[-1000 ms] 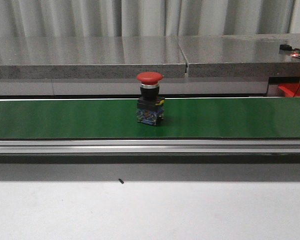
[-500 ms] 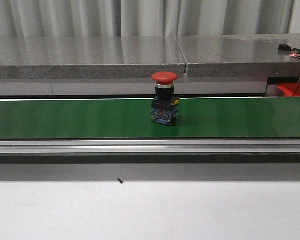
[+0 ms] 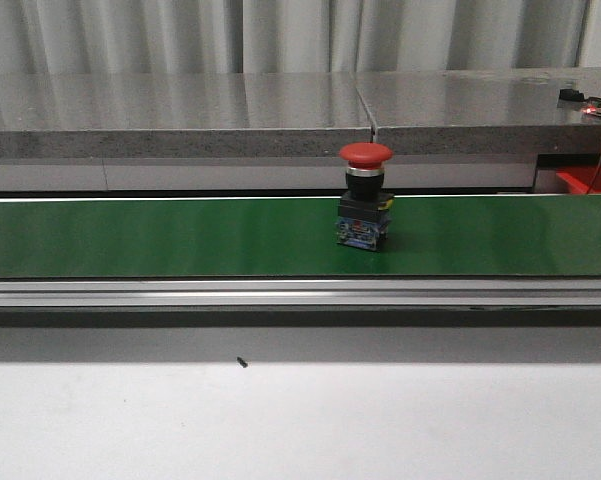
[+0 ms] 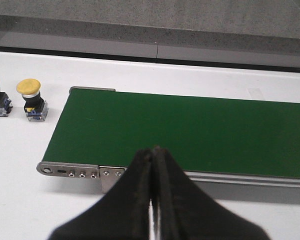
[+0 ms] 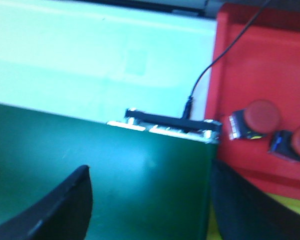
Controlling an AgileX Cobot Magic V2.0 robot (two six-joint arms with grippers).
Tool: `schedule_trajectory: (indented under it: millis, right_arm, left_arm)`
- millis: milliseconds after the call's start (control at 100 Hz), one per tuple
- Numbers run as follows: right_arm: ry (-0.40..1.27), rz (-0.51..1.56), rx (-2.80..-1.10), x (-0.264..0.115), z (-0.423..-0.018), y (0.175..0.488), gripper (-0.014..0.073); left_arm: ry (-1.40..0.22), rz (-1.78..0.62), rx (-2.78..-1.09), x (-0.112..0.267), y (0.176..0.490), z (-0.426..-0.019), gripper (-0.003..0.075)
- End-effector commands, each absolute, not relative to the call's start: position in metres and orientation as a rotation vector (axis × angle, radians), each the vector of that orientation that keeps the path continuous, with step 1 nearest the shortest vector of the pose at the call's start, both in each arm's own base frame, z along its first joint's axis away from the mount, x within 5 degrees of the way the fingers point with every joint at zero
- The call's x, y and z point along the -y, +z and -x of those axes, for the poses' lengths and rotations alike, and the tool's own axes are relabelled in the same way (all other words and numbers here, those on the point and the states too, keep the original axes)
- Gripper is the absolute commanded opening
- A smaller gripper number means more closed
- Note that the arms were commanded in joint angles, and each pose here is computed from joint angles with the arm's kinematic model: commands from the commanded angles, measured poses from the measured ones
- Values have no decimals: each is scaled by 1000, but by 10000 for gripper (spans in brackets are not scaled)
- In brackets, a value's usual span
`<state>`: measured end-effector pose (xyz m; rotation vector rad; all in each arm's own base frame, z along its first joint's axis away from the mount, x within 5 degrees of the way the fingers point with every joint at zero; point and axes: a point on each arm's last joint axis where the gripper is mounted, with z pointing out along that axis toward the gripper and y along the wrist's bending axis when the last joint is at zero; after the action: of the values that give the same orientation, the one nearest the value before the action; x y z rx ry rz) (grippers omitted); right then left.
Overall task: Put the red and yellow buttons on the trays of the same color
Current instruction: 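Lower the right gripper onto the second red button on the belt, grasp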
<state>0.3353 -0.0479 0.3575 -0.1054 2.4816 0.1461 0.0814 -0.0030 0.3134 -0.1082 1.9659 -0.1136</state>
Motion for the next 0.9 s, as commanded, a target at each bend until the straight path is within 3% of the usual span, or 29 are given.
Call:
schedule_trajectory:
  millis: [0,260,490,700,890]
  right_arm:
    - [119,193,-2401,26,-313,374,506]
    - [209,476,-2492,-40,-292,339,506]
    - [185,700,-2471,-84,-292,324,506]
    - [208,783,-2475,-110,-305,305,506]
    - [214,785,-2437,-122,-323,306,506]
  left_arm:
    - [-124,112,-1869,3,328,-83,-20]
    - [-124,112,-1869,3,328,-83,-20]
    - [-124,112,-1869,3,328,-83,-20]
    - [-124,112,-1869,3,328,-83,-20]
    - [-124,112,-1869,3,328,-83,-20]
